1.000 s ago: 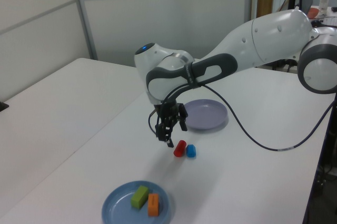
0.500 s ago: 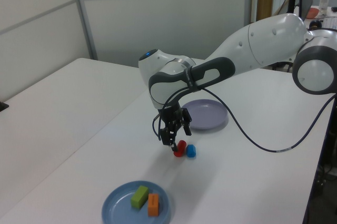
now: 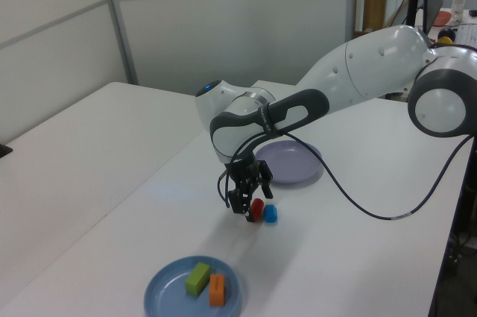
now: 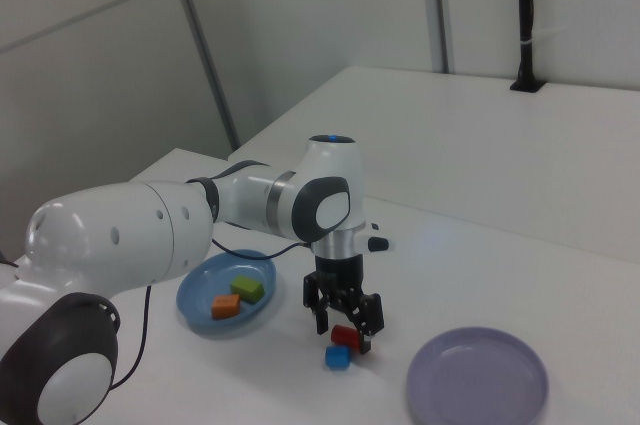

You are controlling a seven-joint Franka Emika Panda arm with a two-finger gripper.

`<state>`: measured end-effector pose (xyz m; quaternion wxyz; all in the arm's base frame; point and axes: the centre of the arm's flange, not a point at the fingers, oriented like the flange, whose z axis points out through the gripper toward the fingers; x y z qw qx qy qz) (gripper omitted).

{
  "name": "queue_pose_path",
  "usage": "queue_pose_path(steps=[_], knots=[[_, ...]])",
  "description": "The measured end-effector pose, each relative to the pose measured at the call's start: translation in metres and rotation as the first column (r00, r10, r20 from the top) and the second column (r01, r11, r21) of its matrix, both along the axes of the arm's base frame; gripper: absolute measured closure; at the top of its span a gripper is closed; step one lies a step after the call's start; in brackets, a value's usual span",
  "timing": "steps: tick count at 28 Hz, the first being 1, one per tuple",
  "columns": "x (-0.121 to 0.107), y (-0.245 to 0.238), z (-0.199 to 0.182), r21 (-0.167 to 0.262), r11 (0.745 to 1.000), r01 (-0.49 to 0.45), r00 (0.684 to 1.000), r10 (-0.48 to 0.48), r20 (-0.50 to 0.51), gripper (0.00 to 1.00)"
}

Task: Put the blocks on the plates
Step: 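Move the gripper over the red block and lower onto it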

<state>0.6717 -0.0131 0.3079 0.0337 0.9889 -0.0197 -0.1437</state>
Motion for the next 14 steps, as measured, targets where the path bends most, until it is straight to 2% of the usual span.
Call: queue_pose_path(steps=[3,6,11,14], knots=[[0.0000,0.0000,-0.0011,0.000,1.000,-0.001,1.000,0.001,-0.002,0.00],[0.0003,-0.0001,-0.0006,0.004,1.000,-0.016,1.000,0.016,-0.001,0.15],[0.0007,-0.0002,0.0003,0.015,0.998,-0.054,0.999,0.054,-0.001,0.32],[0.0009,-0.0003,0.0007,0.018,0.998,-0.067,0.998,0.067,-0.001,0.34]])
